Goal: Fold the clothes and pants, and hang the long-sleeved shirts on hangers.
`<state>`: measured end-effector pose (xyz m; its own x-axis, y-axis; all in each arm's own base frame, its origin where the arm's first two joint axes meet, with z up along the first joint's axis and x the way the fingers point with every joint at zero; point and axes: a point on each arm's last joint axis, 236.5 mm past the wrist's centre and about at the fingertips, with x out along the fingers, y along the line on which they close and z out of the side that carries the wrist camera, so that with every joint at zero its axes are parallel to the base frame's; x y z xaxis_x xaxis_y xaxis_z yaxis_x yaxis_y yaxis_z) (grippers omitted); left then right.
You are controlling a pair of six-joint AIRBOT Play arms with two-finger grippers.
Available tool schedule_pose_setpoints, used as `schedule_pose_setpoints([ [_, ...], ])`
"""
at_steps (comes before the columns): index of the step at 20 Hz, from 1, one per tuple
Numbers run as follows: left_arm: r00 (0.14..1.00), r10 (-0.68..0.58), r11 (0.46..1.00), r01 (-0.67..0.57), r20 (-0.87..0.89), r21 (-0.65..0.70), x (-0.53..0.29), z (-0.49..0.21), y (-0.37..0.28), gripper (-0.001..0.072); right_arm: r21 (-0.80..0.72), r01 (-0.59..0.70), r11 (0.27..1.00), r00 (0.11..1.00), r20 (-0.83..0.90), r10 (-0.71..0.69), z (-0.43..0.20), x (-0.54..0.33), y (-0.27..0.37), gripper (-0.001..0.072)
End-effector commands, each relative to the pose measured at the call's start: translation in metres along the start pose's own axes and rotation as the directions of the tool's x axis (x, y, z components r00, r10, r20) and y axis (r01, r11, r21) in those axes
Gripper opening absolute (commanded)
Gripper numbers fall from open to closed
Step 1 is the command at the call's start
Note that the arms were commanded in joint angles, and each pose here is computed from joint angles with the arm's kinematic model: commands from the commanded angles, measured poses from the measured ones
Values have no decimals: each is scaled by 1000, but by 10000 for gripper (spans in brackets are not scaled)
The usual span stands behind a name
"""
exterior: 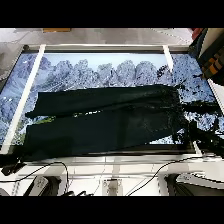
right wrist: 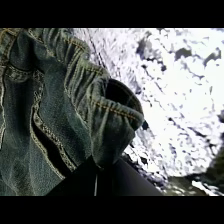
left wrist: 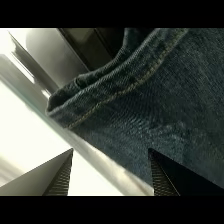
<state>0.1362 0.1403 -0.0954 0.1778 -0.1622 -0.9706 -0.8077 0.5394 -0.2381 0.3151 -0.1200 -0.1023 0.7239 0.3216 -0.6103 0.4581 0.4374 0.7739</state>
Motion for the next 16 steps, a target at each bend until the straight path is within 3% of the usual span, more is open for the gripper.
schedule_pose_setpoints([
  [1,997,-41,998,43,63,-38,11,9,-7,539,1,-2,1000,1000,-1,2,0,0,0,34],
  [2,995,-63,996,68,82,-59,16,11,-11,536,1,-5,1000,1000,-3,5,-1,0,1,35],
  [4,991,-89,992,98,104,-84,25,11,-15,458,2,-21,1000,1000,-16,21,-4,0,5,34],
  [5,989,-93,992,103,118,-79,26,13,-16,380,2,-34,999,999,-25,34,-6,0,8,34],
  [6,985,-102,992,111,136,-54,25,17,-18,232,-4,-43,999,999,-30,42,-7,-1,11,34],
  [8,978,-126,992,130,168,-10,20,25,-25,22,-29,-76,997,996,-46,75,-9,-6,24,34],
  [12,911,-247,967,210,330,144,-24,62,-60,20,-139,-98,985,991,-103,84,-11,-32,58,32],
  [16,795,-366,929,289,483,230,-82,97,-98,20,-243,173,955,981,-39,-188,-8,-83,51,32],
])
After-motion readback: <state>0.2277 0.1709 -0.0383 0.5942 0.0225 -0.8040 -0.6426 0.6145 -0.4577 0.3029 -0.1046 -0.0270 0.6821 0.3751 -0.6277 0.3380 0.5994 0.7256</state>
